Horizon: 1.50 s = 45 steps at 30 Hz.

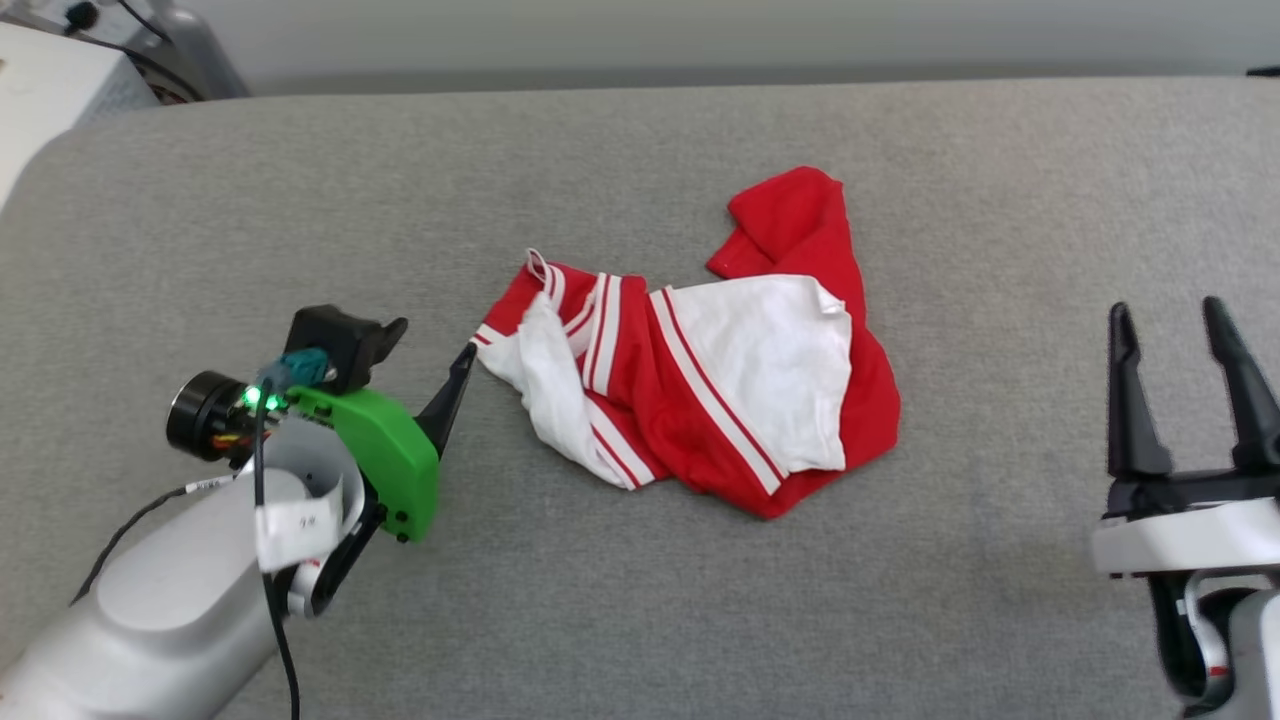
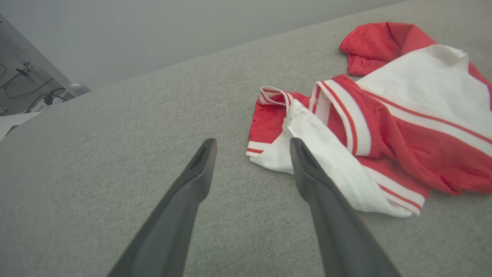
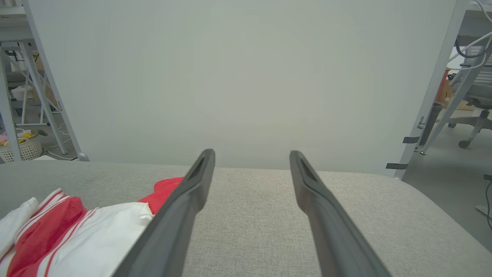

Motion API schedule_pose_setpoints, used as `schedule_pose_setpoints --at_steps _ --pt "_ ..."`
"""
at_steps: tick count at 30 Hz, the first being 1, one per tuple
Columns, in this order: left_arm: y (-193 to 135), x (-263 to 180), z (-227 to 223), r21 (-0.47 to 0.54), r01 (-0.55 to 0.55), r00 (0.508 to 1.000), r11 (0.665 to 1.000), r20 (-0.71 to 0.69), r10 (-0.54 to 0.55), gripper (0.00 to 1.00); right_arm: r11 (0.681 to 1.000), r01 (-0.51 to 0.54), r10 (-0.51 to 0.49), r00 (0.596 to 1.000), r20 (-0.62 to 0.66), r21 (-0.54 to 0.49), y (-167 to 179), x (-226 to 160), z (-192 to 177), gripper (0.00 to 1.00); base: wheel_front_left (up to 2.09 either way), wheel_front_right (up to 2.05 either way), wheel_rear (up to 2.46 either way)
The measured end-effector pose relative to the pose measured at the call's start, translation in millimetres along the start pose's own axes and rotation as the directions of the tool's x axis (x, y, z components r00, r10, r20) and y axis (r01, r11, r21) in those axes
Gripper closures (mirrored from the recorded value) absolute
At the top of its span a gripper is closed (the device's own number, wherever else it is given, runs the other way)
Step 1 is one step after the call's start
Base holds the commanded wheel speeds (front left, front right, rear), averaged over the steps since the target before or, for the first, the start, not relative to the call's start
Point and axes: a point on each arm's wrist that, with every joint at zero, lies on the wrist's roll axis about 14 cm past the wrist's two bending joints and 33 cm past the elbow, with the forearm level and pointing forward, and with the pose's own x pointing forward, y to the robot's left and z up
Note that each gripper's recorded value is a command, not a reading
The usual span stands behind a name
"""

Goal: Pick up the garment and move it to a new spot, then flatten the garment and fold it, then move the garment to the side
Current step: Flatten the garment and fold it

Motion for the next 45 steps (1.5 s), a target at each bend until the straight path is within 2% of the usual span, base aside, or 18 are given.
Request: schedule_pose_setpoints --at_steps 2,7,13,18,22,24,27,29,30,33,35,37,41,45 --pt "8.9 -14.9 12.0 -0.019 -0.071 0.993 0.997 0.097 0.073 0.00 0.999 -0.024 0.025 0.999 0.049 -0.027 0.3 7.1 16.6 0.00 0.00 0.00 0.00" --pt "31.9 -47.2 28.0 -0.070 -0.238 0.943 0.969 0.220 0.248 0.00 0.991 -0.100 0.115 0.978 0.176 -0.092 10.6 35.2 59.6 0.00 0.00 0.00 0.00" --pt "48.7 -85.5 47.8 -0.123 -0.393 0.845 0.911 0.343 0.411 0.00 0.947 -0.263 0.302 0.924 0.233 -0.187 45.1 65.5 88.3 0.00 0.00 0.00 0.00" --pt "48.1 -108.9 31.8 -0.174 -0.473 0.790 0.864 0.350 0.503 0.00 0.871 -0.436 0.468 0.876 0.113 -0.228 81.1 79.2 67.2 0.00 0.00 0.00 0.00" --pt "46.5 -119.6 22.8 -0.218 -0.516 0.750 0.828 0.352 0.560 0.00 0.796 -0.569 0.560 0.821 -0.107 -0.204 108.1 88.0 40.2 0.00 0.00 0.00 0.00" --pt "46.1 -120.8 16.5 -0.238 -0.524 0.744 0.818 0.341 0.575 0.00 0.759 -0.624 0.582 0.778 -0.237 -0.186 115.3 86.6 21.0 0.00 0.00 0.00 0.00" --pt "45.3 -120.4 10.4 -0.251 -0.531 0.737 0.809 0.334 0.587 0.00 0.713 -0.689 0.583 0.685 -0.436 -0.130 120.7 79.3 -11.0 0.00 0.00 0.00 0.00" --pt "44.6 -118.3 8.1 -0.256 -0.532 0.736 0.807 0.333 0.590 0.00 0.681 -0.725 0.558 0.604 -0.569 -0.102 119.1 71.1 -34.1 0.00 0.00 0.00 0.00" --pt "44.6 -117.5 7.4 -0.258 -0.532 0.735 0.807 0.333 0.591 0.00 0.674 -0.734 0.547 0.572 -0.611 -0.083 118.2 67.9 -42.3 0.00 0.00 0.00 0.00" --pt "45.4 -113.7 4.2 -0.268 -0.533 0.733 0.802 0.328 0.596 0.00 0.655 -0.756 0.489 0.428 -0.760 -0.004 112.5 51.8 -74.8 0.00 0.00 0.00 0.00" --pt "45.4 -111.2 2.7 -0.268 -0.535 0.732 0.802 0.327 0.597 0.00 0.640 -0.768 0.451 0.362 -0.816 0.013 109.3 46.4 -89.5 0.00 0.00 0.00 0.00" --pt "45.3 -107.9 -0.2 -0.268 -0.535 0.735 0.801 0.320 0.598 0.00 0.634 -0.773 0.427 0.320 -0.846 0.028 108.3 46.7 -101.4 0.00 0.00 0.00 0.00" --pt "47.0 -99.7 -6.1 -0.269 -0.537 0.740 0.800 0.305 0.599 0.00 0.616 -0.786 0.403 0.268 -0.875 0.043 113.6 52.3 -127.2 0.00 0.00 0.00 0.00" --pt "52.0 -92.3 -14.1 -0.261 -0.546 0.745 0.796 0.283 0.604 0.00 0.601 -0.794 0.372 0.177 -0.911 0.091 116.7 39.6 -167.0 0.00 0.00 0.00 0.00"
